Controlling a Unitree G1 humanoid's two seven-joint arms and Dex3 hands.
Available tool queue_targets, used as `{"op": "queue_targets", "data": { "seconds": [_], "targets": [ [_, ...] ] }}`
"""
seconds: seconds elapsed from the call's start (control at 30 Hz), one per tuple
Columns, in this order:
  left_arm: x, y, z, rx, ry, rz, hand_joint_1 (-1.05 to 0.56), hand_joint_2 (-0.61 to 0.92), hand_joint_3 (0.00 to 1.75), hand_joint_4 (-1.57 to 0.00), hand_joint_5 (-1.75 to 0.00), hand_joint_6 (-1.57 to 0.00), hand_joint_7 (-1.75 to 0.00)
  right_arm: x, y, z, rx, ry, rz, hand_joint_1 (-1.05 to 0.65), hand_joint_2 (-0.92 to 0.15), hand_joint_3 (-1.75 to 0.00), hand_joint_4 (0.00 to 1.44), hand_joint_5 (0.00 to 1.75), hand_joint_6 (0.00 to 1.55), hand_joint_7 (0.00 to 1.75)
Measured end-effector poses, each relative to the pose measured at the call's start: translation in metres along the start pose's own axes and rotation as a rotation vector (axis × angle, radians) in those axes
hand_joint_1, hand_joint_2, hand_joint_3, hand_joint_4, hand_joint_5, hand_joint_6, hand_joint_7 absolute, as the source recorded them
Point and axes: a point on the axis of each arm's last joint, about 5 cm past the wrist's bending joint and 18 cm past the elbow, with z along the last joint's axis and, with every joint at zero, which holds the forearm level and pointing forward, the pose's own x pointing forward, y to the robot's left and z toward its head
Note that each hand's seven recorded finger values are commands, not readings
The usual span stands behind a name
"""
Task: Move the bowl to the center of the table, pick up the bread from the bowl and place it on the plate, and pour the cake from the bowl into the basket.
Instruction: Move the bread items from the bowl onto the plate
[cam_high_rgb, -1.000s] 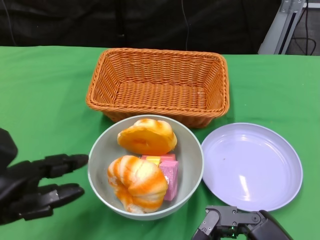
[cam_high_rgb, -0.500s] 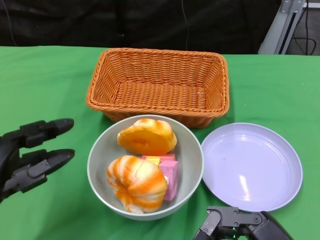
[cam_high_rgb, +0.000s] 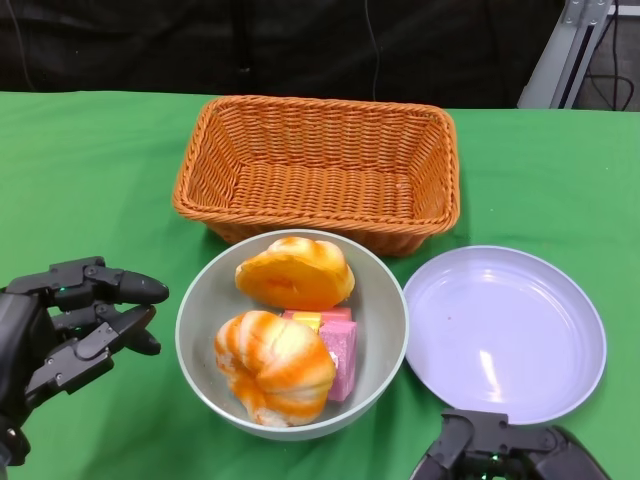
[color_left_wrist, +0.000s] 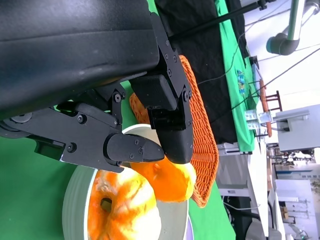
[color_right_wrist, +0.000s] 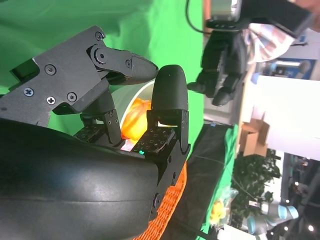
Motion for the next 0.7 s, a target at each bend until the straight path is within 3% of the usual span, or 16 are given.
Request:
{"op": "queue_targets", "data": {
  "seconds": [0.27,0.53,0.67,0.7],
  "targets": [
    [0.0,-0.002,-0.003,-0.008,-0.006,0.002,-0.14,0.91,0.34,-0.77,-1.4,-0.89,-0.92,0.0,-0.008,0.018,0.007,-0.072,-0.04,-0.34,-0.61,-0.75,0.75,1.55,0.71,1.25],
    [0.0,-0.004,-0.005,-0.006,-0.033,-0.009,-0.14,0.9,0.33,-0.76,-1.42,-0.9,-0.93,0.002,-0.021,0.024,-0.02,-0.082,-0.083,-0.27,-0.57,-0.82,0.7,1.54,0.68,1.25],
    [0.0,-0.006,-0.007,-0.005,-0.044,-0.038,-0.15,0.89,0.37,-0.75,-1.46,-0.86,-1.03,0.007,-0.029,0.027,-0.049,-0.088,-0.095,-0.22,-0.55,-0.86,0.69,1.44,0.69,1.14],
    [-0.001,-0.006,-0.008,-0.006,-0.046,-0.039,-0.15,0.88,0.41,-0.75,-1.48,-0.84,-1.07,0.009,-0.03,0.028,-0.066,-0.09,-0.09,-0.23,-0.61,-0.74,0.68,1.37,0.69,1.04]
  ]
}}
